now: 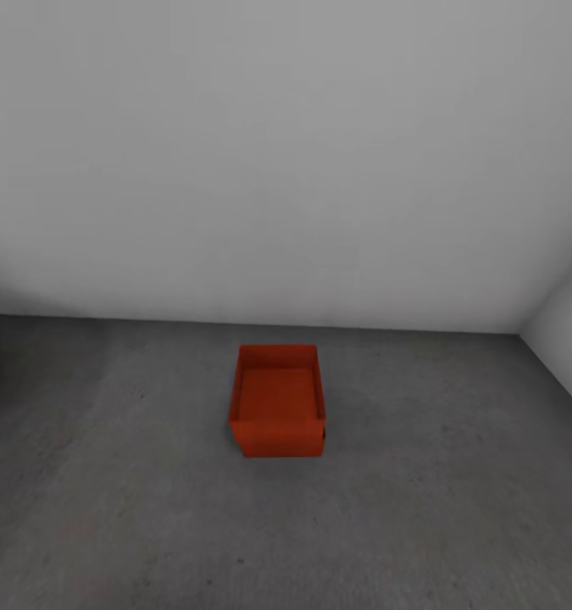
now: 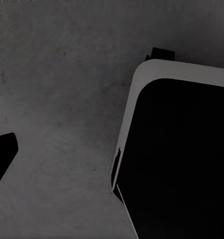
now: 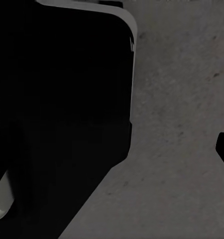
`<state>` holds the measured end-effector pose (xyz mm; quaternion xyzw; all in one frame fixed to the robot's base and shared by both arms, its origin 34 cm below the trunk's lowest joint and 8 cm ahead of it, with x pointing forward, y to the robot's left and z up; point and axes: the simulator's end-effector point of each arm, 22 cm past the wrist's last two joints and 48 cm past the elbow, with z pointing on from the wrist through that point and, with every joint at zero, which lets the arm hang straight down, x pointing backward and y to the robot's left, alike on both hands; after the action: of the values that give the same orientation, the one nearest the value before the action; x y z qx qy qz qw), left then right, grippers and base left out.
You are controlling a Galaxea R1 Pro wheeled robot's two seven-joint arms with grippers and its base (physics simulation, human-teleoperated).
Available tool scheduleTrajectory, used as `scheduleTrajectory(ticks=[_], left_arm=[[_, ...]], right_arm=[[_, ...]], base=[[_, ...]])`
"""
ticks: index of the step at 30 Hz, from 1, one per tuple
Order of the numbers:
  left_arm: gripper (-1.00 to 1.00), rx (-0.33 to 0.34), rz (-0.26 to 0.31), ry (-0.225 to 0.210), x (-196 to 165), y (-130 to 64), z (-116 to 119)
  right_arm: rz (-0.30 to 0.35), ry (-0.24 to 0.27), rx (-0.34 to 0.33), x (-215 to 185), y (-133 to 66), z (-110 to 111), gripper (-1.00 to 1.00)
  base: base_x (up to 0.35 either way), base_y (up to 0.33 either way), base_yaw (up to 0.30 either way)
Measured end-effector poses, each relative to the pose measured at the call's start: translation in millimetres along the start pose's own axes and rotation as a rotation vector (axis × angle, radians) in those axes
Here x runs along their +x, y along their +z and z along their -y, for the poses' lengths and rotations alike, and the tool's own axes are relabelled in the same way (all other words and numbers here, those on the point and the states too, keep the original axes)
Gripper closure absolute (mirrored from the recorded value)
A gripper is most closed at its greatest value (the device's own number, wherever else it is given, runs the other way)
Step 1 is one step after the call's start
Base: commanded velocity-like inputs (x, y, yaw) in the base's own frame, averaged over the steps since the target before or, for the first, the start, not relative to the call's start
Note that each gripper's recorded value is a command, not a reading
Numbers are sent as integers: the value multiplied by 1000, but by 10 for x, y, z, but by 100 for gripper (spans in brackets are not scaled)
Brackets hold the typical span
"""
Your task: Move the two storage containers from the living room to the garage. In the garage, place one container on the floor and stack the other container on top of it (either order is fine).
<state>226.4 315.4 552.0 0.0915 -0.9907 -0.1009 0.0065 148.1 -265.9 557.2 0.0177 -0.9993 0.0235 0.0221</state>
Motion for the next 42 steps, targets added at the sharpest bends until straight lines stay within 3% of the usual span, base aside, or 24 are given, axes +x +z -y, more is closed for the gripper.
scheduleTrajectory(ticks=[16,22,42], left_arm=[[-100,5,25,-5,-103,-30,15],[-100,7,34,-7,-141,-41,20],[-100,13,66,-13,-269,-83,35]], right_arm=[[24,1,-1,-90,-12,-11,-100],[8,-3,-3,226,-58,-19,-100],[35,-1,0,131,-66,-2,-100]], base=[[0,0,0],[0,0,0],[0,0,0]])
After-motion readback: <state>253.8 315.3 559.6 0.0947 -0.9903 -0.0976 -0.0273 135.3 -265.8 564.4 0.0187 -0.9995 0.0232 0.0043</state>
